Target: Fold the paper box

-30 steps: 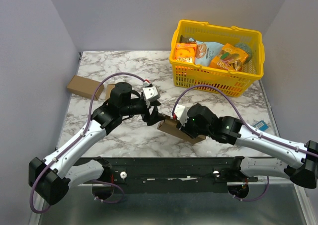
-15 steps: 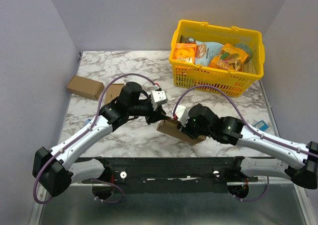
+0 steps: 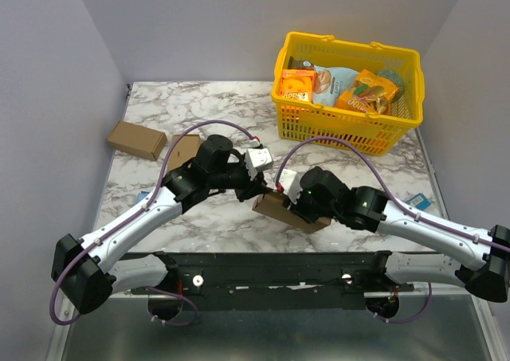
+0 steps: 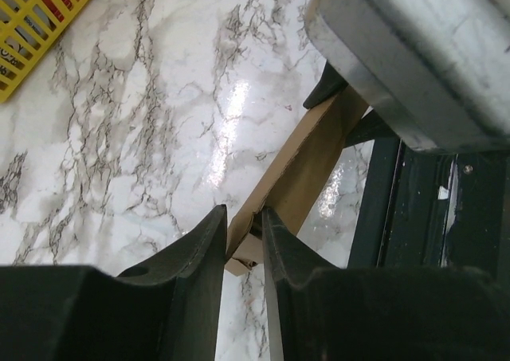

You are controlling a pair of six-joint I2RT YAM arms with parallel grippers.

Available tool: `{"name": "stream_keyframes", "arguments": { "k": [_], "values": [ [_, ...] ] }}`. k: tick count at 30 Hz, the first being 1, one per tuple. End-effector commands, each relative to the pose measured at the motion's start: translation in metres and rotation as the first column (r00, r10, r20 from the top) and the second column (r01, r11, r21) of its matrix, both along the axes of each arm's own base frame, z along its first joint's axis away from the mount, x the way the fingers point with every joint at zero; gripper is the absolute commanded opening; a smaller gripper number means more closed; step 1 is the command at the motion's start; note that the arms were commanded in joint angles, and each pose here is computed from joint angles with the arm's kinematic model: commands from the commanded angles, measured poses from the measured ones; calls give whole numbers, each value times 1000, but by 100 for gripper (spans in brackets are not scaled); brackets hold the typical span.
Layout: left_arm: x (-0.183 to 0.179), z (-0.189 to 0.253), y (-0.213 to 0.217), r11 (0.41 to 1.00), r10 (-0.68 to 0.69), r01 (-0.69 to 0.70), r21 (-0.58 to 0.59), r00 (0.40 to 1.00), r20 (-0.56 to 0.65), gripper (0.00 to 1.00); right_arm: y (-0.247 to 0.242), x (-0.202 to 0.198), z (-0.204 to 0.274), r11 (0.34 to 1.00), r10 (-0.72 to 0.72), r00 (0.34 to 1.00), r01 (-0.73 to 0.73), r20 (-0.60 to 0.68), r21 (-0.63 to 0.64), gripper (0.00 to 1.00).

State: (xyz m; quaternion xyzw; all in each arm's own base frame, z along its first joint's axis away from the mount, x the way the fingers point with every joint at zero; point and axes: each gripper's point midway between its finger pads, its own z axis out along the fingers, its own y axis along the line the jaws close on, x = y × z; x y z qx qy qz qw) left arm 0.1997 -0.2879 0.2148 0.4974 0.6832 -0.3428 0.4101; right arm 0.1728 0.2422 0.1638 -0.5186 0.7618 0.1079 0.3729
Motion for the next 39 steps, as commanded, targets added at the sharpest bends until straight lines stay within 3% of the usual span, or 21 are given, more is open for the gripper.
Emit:
{"name": "stream_keyframes", "arguments": {
  "k": [1, 13, 19, 23, 31, 39],
  "values": [
    [3, 14, -1, 1000, 26, -27, 12, 999, 46, 34, 6, 3, 8, 1000, 10, 1000, -10, 13, 8, 29],
    [-3, 2, 8, 995, 33, -35, 90, 999, 23, 36, 5, 3, 8, 1000, 8, 1000, -8, 14, 10, 29],
    [-5, 2, 7, 996, 27, -29, 86, 999, 22, 24, 5, 3, 8, 1000, 9, 1000, -9, 12, 11, 29],
    [-4, 4, 5, 997, 33, -34, 75, 999, 17, 22, 5, 3, 7, 1000, 8, 1000, -8, 13, 5, 29],
    [-6, -1, -3, 996, 75, -70, 62, 994, -74, 1, 3, 8, 3, 1000, -6, 1000, 6, 26, -23, 29],
    [0, -7, -7, 967, 251, -235, 101, 946, -206, 0, 2, 15, -2, 998, -39, 999, 41, 34, -57, 29]
  ]
}}
